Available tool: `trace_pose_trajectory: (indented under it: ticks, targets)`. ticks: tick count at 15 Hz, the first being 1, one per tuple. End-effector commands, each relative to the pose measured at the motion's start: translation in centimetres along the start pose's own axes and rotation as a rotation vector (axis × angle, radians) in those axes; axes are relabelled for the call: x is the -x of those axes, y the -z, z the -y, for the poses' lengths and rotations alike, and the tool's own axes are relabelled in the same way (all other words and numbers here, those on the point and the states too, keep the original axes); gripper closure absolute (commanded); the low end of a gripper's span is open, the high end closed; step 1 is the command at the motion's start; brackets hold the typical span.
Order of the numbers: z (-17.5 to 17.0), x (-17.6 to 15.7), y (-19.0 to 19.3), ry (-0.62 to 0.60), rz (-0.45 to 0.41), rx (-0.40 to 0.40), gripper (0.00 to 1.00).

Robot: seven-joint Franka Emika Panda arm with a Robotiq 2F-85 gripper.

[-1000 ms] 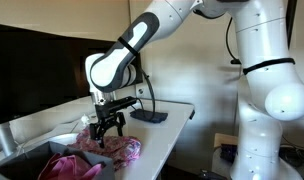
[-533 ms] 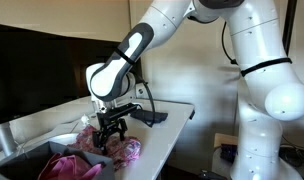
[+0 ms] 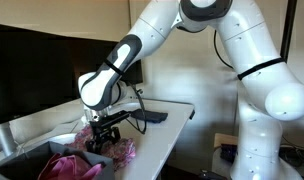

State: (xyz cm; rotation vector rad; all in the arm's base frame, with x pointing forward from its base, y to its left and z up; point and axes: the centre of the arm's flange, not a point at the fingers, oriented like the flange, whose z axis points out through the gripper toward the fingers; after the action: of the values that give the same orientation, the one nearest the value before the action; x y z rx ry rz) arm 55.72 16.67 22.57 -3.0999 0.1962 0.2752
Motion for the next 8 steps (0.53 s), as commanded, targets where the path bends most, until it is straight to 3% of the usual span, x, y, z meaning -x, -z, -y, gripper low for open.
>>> trace_pose_trajectory:
  ticks: [1, 4, 8]
  targets:
    - [0.57, -0.82, -0.39, 0.011, 0.021, -0.046, 0.52]
    - [0.71, -0.86, 0.05, -0.004, 0.023, -0.1, 0.73]
    - [0.81, -0.81, 0.35, -0.022, 0.043, -0.192, 0.91]
